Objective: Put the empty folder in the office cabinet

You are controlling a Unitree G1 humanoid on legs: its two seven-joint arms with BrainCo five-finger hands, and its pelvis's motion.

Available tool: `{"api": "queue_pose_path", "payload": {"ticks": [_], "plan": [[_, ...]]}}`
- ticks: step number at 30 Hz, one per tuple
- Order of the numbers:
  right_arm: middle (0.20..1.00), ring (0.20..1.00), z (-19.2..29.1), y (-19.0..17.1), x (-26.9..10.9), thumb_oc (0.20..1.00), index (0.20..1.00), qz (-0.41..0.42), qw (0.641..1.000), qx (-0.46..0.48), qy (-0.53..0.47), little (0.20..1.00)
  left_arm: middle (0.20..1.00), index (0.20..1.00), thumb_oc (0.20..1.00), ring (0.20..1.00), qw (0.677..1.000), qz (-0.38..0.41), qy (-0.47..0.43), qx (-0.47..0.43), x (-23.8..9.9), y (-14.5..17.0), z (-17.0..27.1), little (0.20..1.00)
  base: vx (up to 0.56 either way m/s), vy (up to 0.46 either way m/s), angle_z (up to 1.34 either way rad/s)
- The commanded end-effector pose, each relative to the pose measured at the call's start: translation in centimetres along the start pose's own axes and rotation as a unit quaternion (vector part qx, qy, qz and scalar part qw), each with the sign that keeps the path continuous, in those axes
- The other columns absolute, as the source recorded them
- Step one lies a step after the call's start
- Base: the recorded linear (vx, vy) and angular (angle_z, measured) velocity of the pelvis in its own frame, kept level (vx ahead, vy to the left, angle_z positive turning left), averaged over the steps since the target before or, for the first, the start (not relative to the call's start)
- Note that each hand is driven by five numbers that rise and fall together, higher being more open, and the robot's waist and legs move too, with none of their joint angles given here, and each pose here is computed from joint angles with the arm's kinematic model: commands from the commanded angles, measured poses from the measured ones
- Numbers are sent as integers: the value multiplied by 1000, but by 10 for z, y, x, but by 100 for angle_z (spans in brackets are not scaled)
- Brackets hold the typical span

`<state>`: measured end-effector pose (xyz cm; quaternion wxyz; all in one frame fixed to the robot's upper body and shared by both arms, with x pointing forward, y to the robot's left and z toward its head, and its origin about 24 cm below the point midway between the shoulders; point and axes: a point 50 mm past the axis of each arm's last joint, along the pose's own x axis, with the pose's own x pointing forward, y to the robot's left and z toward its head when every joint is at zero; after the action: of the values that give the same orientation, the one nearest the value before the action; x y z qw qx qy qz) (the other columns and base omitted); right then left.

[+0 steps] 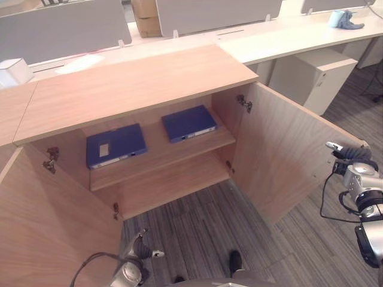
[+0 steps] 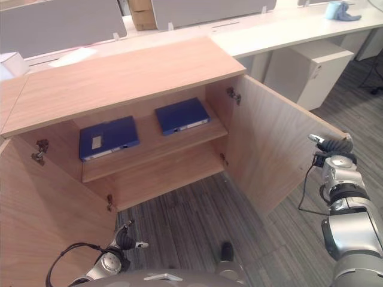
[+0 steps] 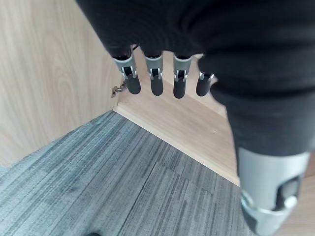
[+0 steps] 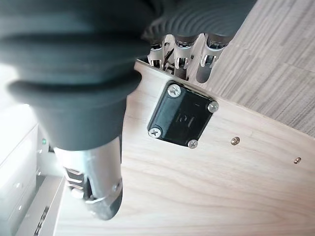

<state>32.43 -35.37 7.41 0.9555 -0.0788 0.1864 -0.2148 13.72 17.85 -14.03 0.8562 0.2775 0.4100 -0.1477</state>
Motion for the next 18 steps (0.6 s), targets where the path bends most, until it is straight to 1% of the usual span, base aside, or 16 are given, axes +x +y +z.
{"api": "queue_pose_path", "payload": {"ticks": [1, 2, 4, 5, 6, 7, 8, 10, 11, 14, 15, 16, 18], "plan": [[1000, 1000, 116, 125, -25, 1000, 1000, 261, 942, -25, -211, 1000, 1000, 1000, 1000, 1000, 998, 16, -47, 33, 4, 23, 19, 1000, -45, 8, -25], [1000, 1000, 117, 151, -40, 1000, 1000, 322, 918, -27, -231, 1000, 1000, 1000, 1000, 1000, 998, 16, -49, 33, 5, 23, 20, 1000, -39, 16, -34], [1000, 1000, 115, 172, -56, 1000, 1000, 377, 892, -30, -248, 1000, 1000, 1000, 1000, 1000, 998, 16, -52, 29, 5, 22, 22, 1000, -26, 11, -45], [1000, 1000, 115, 172, -56, 1000, 1000, 378, 892, -30, -247, 1000, 1000, 1000, 1000, 1000, 998, 15, -52, 29, 5, 22, 22, 1000, -23, 8, -53], [1000, 1000, 107, 189, -70, 1000, 1000, 422, 871, -23, -251, 1000, 1000, 1000, 1000, 1000, 998, 16, -56, 28, 4, 21, 23, 1000, -15, 7, -47], [1000, 1000, 107, 189, -70, 1000, 1000, 422, 871, -23, -251, 1000, 1000, 1000, 1000, 1000, 998, 16, -56, 28, 4, 21, 23, 1000, -17, 12, -34], [1000, 1000, 97, 201, -82, 1000, 1000, 455, 855, -10, -250, 1000, 1000, 1000, 1000, 1000, 998, 18, -59, 26, 5, 22, 26, 1000, -2, 5, -18], [1000, 1000, 96, 201, -82, 1000, 1000, 455, 855, -10, -250, 1000, 1000, 1000, 1000, 1000, 998, 18, -59, 26, 5, 22, 25, 1000, 0, 8, -2], [1000, 1000, 87, 211, -92, 1000, 1000, 479, 842, 4, -247, 1000, 1000, 1000, 1000, 1000, 997, 22, -63, 25, 5, 24, 28, 1000, 0, 13, 4], [1000, 1000, 75, 217, -98, 1000, 1000, 492, 837, 18, -238, 1000, 1000, 1000, 1000, 1000, 997, 25, -65, 24, 5, 24, 28, 1000, -6, 13, -17], [1000, 1000, 63, 222, -102, 1000, 1000, 501, 835, 23, -224, 1000, 1000, 1000, 1000, 1000, 997, 28, -70, 22, 4, 26, 31, 1000, -3, 15, -9], [1000, 1000, 57, 225, -103, 1000, 1000, 505, 835, 23, -217, 1000, 1000, 1000, 1000, 1000, 997, 31, -71, 22, 4, 28, 31, 1000, -2, 23, 87], [1000, 1000, 41, 235, -112, 1000, 1000, 532, 824, 10, -195, 1000, 1000, 1000, 1000, 1000, 996, 35, -73, 22, 4, 30, 32, 1000, 3, 14, 117]]}}
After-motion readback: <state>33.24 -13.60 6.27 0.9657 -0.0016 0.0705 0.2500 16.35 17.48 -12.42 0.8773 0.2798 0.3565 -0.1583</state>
